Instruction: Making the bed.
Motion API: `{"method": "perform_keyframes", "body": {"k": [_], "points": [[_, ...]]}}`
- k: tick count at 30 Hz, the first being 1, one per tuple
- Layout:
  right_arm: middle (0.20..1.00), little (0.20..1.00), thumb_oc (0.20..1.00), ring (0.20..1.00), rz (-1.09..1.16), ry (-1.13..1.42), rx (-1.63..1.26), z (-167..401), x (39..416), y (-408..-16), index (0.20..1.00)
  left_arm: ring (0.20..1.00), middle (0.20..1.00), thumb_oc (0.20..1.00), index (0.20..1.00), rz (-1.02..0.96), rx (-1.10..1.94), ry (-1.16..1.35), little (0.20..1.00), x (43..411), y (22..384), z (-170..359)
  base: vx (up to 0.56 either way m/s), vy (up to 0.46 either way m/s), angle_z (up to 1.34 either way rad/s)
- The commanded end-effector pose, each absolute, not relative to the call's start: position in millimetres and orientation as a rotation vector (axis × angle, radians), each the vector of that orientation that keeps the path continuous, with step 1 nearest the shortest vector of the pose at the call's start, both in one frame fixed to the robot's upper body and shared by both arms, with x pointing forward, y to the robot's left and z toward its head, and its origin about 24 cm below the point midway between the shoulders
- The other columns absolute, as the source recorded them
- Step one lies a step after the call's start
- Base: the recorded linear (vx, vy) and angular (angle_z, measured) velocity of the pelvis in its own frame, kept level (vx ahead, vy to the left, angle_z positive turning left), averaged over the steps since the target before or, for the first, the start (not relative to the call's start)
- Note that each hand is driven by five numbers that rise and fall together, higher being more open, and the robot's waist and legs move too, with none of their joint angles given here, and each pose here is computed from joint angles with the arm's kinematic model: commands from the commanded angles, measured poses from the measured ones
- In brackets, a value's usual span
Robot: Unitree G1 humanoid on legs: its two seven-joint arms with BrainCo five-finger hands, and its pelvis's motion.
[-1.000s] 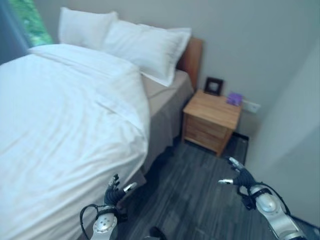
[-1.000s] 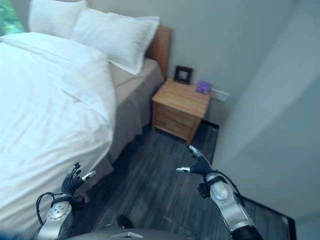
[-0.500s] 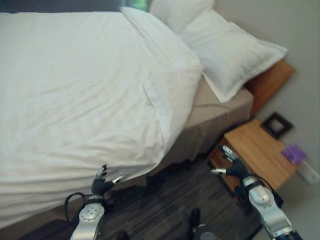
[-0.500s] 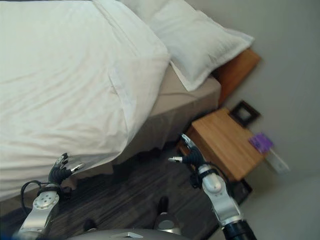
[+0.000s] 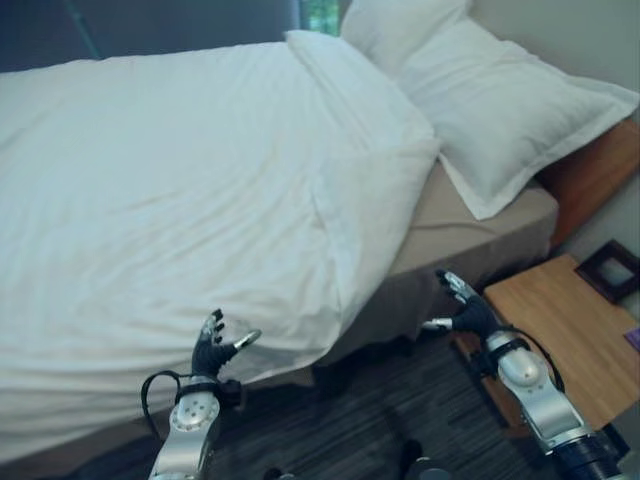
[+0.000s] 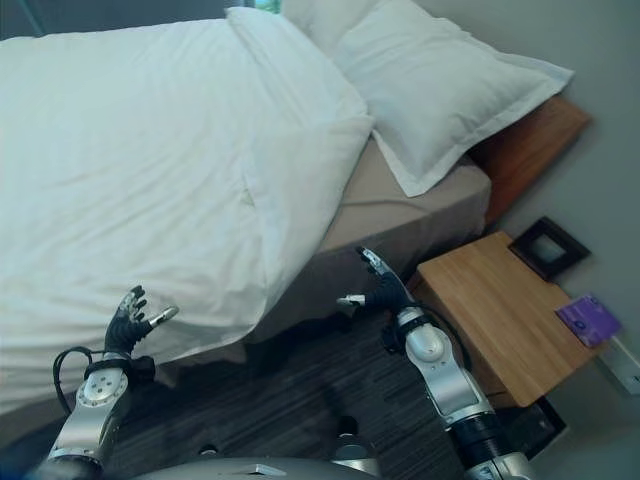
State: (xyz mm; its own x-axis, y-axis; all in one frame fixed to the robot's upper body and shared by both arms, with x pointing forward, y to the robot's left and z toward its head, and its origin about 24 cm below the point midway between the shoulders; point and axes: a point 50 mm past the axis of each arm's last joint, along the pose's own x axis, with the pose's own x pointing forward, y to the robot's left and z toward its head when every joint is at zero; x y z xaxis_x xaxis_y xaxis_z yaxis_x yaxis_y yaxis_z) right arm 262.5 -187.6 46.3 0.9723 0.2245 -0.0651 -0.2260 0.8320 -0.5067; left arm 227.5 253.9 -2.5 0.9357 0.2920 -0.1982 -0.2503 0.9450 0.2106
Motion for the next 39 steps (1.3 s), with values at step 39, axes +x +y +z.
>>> {"method": "perform_keyframes", "body": {"k": [39], "points": [[1.000,1.000,1.000,1.000,-0.168,-0.485,-1.262,277.7,396.5,-190.3,1.000,1.000,1.000,1.000,1.000,0.658,0.294,-0.018,1.000,224.8,381.2,81.4,0.16,-0.062,0.27]]}}
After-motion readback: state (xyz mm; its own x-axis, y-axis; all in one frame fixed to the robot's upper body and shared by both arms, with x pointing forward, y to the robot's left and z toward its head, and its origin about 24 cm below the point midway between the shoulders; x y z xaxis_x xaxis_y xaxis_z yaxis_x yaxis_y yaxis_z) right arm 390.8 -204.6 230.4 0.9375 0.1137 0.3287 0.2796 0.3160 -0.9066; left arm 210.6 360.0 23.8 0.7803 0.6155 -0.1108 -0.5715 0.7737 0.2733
